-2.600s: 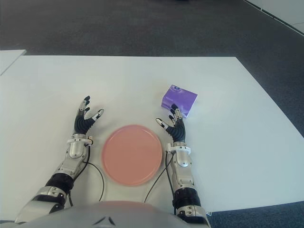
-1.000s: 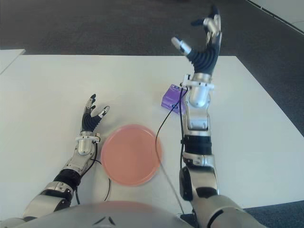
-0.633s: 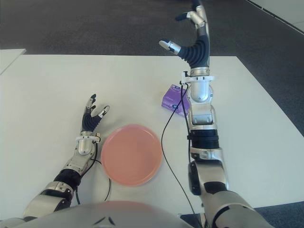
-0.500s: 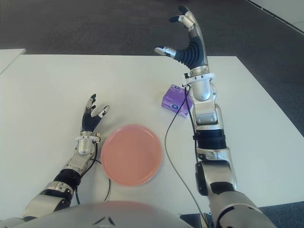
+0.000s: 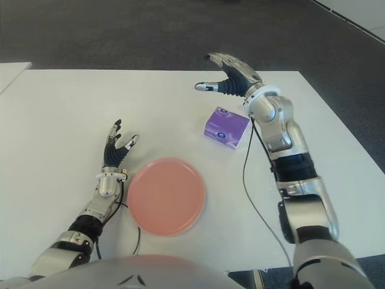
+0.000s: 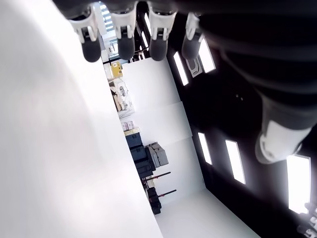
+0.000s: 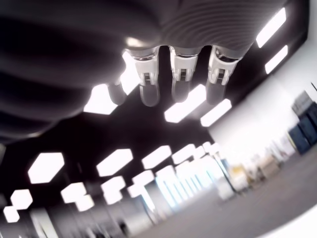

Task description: Put the tissue paper into the plate.

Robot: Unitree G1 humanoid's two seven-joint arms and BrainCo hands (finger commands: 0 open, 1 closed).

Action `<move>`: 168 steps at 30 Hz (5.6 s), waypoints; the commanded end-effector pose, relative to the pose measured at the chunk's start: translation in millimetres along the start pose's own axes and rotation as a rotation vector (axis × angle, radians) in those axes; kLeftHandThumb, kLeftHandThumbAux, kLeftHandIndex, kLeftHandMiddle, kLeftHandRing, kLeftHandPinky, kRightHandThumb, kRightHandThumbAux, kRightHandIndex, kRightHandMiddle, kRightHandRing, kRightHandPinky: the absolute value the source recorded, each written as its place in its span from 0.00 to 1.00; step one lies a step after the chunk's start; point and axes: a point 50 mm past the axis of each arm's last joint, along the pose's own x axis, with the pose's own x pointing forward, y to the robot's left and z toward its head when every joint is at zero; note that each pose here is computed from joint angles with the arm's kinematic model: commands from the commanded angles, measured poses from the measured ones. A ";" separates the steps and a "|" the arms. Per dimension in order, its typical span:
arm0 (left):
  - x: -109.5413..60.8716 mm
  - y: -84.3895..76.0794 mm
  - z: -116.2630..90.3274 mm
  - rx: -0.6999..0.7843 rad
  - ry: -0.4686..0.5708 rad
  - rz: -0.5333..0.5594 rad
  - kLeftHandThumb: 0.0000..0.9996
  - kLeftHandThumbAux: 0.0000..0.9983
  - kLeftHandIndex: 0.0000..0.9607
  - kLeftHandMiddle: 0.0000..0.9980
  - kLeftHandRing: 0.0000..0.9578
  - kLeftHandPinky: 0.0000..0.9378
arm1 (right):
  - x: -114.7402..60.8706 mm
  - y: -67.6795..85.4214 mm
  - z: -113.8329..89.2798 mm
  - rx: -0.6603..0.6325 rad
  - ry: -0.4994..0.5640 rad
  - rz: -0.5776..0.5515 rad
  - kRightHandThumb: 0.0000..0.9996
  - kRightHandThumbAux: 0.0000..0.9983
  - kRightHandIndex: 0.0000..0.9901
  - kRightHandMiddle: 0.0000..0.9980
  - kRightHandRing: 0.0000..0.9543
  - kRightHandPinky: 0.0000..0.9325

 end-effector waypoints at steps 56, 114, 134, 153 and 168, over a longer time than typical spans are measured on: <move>-30.5 1.4 -37.7 0.036 0.187 -0.016 0.00 0.53 0.00 0.00 0.00 0.00 | 32.3 83.2 -36.1 -0.279 0.102 0.228 0.31 0.09 0.00 0.00 0.00 0.00; -33.1 5.3 -40.7 0.038 0.200 -0.014 0.01 0.55 0.00 0.00 0.00 0.00 | 31.3 99.0 -41.6 -0.207 0.243 0.261 0.57 0.11 0.00 0.00 0.00 0.00; -32.7 3.8 -38.6 0.028 0.199 -0.001 0.00 0.54 0.00 0.00 0.00 0.00 | 13.6 100.5 -53.3 -0.259 0.258 0.411 0.62 0.15 0.00 0.00 0.00 0.00; -35.4 5.1 -37.6 0.023 0.182 0.003 0.01 0.52 0.00 0.00 0.00 0.00 | -1.4 119.4 -66.8 -0.012 0.431 0.454 0.45 0.11 0.00 0.00 0.00 0.00; -37.4 7.4 -36.4 0.010 0.171 0.000 0.01 0.53 0.00 0.00 0.00 0.00 | -11.8 130.8 -67.5 0.091 0.486 0.491 0.48 0.13 0.00 0.00 0.00 0.00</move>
